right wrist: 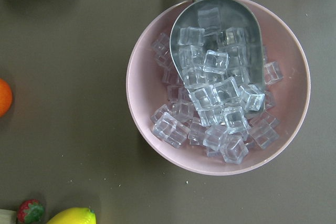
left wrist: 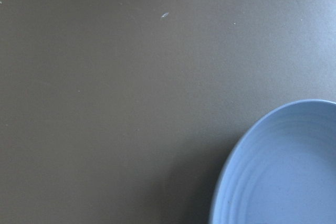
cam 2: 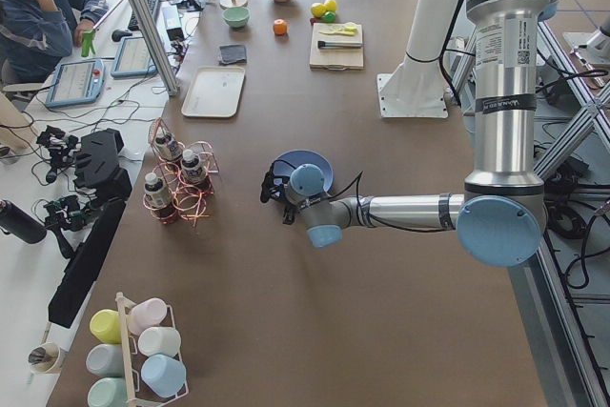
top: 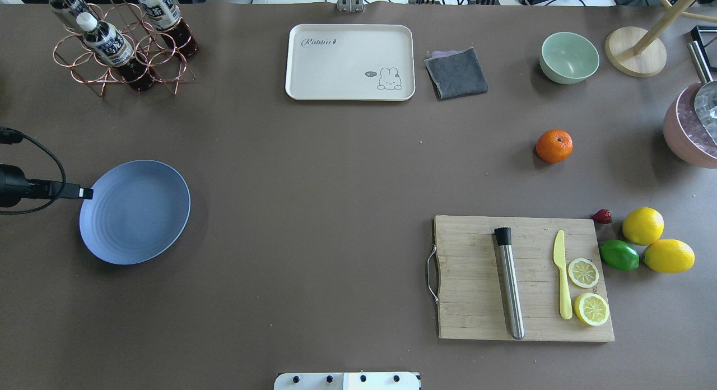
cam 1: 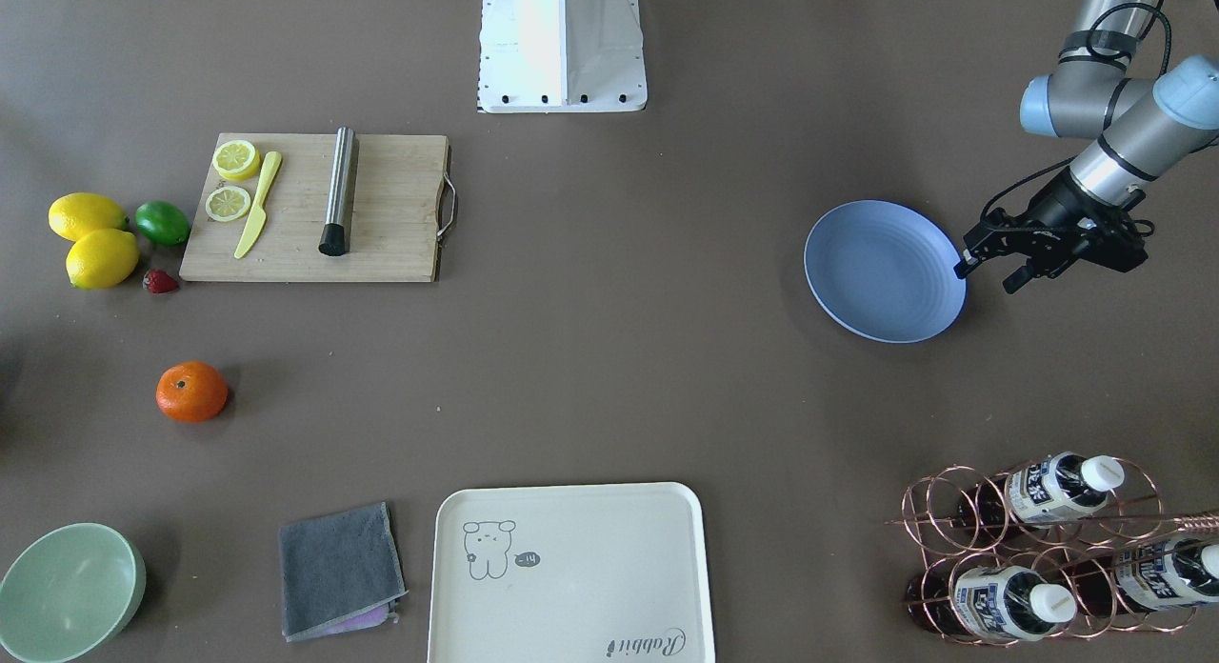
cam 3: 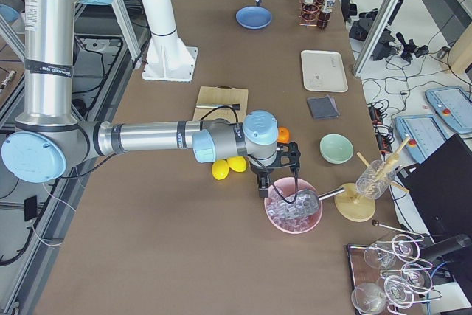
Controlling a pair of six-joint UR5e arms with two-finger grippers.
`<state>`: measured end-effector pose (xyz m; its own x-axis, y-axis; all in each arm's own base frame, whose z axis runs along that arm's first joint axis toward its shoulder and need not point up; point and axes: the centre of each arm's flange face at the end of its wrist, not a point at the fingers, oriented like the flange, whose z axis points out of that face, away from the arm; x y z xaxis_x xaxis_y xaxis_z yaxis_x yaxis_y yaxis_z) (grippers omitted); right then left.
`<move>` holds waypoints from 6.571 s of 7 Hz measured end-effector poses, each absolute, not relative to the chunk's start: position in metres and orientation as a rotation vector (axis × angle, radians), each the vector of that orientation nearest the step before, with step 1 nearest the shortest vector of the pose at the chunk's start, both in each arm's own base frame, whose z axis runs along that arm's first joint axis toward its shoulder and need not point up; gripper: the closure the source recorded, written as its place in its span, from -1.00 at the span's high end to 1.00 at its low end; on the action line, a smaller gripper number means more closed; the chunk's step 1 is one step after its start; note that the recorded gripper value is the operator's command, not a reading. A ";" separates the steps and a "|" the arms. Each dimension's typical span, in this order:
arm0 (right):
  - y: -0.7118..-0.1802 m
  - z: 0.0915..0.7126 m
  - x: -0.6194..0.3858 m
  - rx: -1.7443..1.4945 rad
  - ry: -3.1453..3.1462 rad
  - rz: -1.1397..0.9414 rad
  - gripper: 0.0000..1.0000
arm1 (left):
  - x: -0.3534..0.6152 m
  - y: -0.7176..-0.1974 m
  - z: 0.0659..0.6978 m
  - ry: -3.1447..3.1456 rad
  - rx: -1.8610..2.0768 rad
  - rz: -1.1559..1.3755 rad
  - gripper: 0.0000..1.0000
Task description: Pick orange to plate
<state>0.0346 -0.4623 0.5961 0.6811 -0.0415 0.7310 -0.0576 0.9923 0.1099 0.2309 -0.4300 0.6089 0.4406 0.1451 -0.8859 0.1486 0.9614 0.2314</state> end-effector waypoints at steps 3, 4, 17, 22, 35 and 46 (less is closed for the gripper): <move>-0.463 0.596 0.032 0.134 -0.820 0.001 1.00 | 0.244 -0.430 0.609 1.124 0.286 0.017 0.26; -0.463 0.596 0.032 0.135 -0.820 0.000 1.00 | 0.245 -0.429 0.610 1.124 0.285 0.019 0.20; -0.463 0.594 0.031 0.137 -0.824 -0.005 1.00 | 0.353 -0.475 0.426 1.340 0.221 -0.243 -1.00; -0.464 0.595 0.029 0.135 -0.824 -0.008 1.00 | 0.531 -0.455 0.273 1.194 0.228 -0.335 -1.00; -0.555 0.467 -0.115 0.145 -0.789 0.105 1.00 | 0.285 -0.523 0.381 1.088 0.283 -0.081 0.97; -0.553 0.497 -0.312 0.133 -0.766 0.085 1.00 | -0.022 -0.521 0.558 0.849 0.110 0.094 0.97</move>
